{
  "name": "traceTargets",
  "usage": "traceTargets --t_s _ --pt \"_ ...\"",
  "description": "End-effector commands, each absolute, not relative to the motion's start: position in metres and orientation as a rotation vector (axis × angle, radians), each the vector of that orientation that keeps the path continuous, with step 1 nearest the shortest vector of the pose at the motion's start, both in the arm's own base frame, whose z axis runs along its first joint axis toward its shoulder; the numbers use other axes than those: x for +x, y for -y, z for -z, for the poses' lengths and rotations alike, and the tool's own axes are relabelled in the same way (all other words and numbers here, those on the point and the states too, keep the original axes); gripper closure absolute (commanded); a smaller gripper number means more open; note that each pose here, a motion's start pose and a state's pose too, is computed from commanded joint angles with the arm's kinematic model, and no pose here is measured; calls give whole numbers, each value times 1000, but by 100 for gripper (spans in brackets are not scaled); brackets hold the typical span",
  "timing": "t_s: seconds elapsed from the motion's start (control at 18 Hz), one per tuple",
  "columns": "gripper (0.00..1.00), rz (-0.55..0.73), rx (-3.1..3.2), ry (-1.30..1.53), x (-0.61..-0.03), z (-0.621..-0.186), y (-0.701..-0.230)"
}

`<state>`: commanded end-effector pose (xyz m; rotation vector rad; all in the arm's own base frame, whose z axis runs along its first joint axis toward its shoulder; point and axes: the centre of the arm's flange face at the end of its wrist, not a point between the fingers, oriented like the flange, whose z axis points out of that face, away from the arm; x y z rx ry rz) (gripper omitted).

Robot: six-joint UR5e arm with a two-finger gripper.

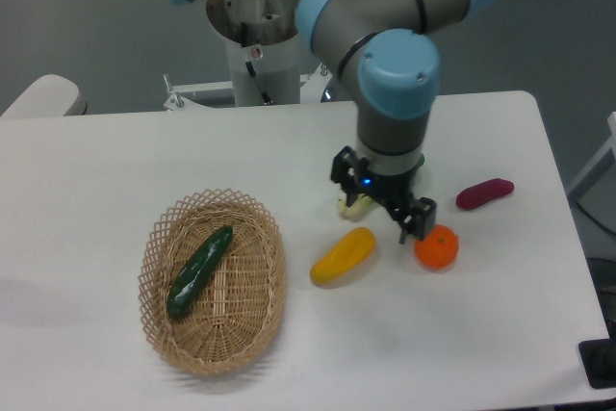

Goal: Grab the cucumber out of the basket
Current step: 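Move the open gripper from beside the orange over to the wicker basket, then lower the gripper onto the green cucumber and close on it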

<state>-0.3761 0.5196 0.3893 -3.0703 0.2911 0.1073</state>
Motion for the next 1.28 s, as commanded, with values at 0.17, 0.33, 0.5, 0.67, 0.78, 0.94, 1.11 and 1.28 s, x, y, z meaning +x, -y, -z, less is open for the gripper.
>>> traceTargets --t_s 0.17,0.33,0.5,0.67,0.78,0.94,1.11,1.28 --pt "0 -84 -3082 -157 -334 -379 -549" --pt "0 -40 -3101 23 -287 -361 -579" --pt "0 3 -3116 222 -261 -332 -603" --pt "0 0 -3119 209 -236 -301 -622" --pt "0 -4 -3121 201 -231 -278 -625" --pt "0 4 -3132 161 -215 -252 -625" --pt "0 11 -3141 147 -207 -237 -618" --pt "0 6 -3157 111 -196 -227 -617"
